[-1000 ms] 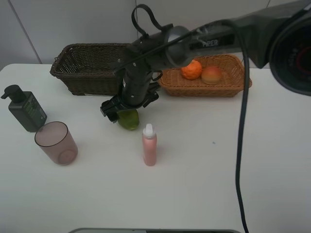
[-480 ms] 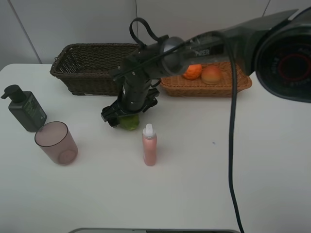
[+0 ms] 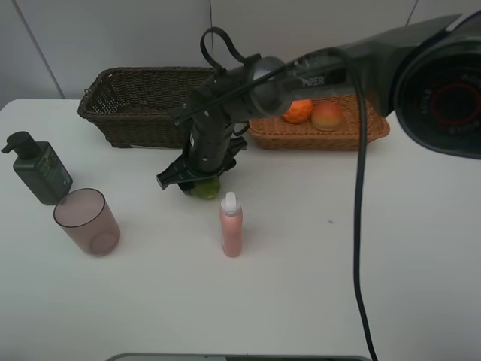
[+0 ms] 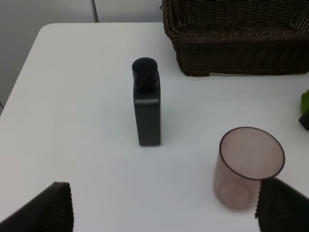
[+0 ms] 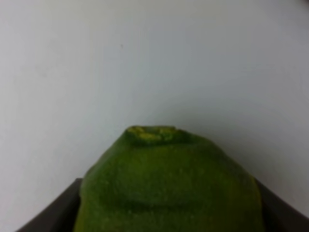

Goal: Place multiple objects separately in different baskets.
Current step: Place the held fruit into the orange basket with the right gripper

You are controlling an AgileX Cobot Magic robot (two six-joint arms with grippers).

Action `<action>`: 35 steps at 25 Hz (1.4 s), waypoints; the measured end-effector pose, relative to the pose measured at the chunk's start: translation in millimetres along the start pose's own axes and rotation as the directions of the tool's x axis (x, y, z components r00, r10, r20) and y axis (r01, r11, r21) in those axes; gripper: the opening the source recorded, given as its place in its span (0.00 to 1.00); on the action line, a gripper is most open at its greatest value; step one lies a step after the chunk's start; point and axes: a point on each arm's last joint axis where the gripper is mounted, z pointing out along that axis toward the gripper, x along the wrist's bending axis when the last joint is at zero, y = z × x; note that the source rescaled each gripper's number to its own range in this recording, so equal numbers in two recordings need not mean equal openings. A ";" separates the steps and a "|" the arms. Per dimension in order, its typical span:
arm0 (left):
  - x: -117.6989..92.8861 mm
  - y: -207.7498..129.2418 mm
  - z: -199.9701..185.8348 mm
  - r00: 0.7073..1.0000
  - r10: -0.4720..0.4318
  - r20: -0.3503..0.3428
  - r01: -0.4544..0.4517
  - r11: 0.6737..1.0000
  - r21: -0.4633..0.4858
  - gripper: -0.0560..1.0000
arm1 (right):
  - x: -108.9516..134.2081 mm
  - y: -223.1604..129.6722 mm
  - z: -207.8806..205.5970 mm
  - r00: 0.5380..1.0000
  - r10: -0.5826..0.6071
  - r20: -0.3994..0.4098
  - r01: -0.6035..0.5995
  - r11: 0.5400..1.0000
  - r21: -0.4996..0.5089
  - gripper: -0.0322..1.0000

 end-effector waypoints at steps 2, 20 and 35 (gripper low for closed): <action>0.0 0.0 0.0 1.000 0.000 0.000 0.000 1.000 0.000 0.98 | -0.1 -0.2 0.0 1.000 0.000 0.001 0.000 1.000 0.002 0.45; 0.0 0.0 0.0 1.000 0.000 0.000 0.000 1.000 0.000 0.98 | 0.3 3.8 -10.6 1.000 0.017 -0.014 -0.017 1.000 -0.016 0.45; 0.0 0.0 0.0 1.000 0.000 0.000 0.000 1.000 0.000 0.98 | -92.5 17.9 -123.9 0.978 0.196 0.068 -0.196 0.981 -0.018 0.45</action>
